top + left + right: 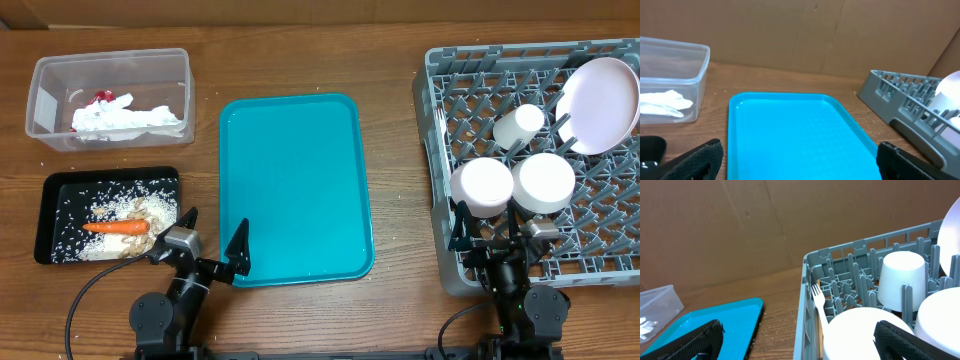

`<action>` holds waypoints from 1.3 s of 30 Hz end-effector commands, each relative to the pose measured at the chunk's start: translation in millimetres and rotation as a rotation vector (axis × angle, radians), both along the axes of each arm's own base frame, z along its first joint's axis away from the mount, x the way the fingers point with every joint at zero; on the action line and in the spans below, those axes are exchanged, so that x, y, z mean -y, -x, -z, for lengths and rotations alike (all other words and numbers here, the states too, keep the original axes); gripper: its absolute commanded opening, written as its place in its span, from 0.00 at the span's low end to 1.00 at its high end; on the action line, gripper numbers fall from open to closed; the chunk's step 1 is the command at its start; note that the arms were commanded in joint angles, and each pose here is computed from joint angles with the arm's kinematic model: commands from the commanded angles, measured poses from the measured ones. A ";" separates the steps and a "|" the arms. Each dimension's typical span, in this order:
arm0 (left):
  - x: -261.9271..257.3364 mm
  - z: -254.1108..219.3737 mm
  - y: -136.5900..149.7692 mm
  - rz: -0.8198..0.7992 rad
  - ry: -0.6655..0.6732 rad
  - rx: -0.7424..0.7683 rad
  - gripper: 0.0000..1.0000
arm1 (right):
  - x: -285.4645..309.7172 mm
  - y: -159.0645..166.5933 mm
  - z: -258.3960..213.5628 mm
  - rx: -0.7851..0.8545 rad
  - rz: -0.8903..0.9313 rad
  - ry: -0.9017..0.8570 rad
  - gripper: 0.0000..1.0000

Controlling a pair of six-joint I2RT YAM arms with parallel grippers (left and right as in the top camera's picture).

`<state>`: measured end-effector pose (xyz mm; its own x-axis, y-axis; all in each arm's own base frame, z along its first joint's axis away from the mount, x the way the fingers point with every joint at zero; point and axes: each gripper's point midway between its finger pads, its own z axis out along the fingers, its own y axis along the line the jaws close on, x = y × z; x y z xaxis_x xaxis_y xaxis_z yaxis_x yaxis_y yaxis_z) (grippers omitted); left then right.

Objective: Sort waste into correct bins and load items into the dishwasher rack

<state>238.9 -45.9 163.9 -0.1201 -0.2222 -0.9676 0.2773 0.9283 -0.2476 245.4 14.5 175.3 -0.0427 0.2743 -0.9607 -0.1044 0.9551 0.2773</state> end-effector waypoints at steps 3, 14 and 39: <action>0.6 -0.1 0.3 0.003 -0.054 0.024 1.00 | 1.9 -0.1 1.9 0.004 0.009 0.004 1.00; -29.5 4.1 -6.0 -0.149 -0.469 0.091 1.00 | 1.9 -0.1 1.9 0.004 0.010 0.004 1.00; -62.5 8.1 -6.7 -0.331 -0.472 0.030 1.00 | 1.9 -0.1 1.9 0.004 0.010 0.004 1.00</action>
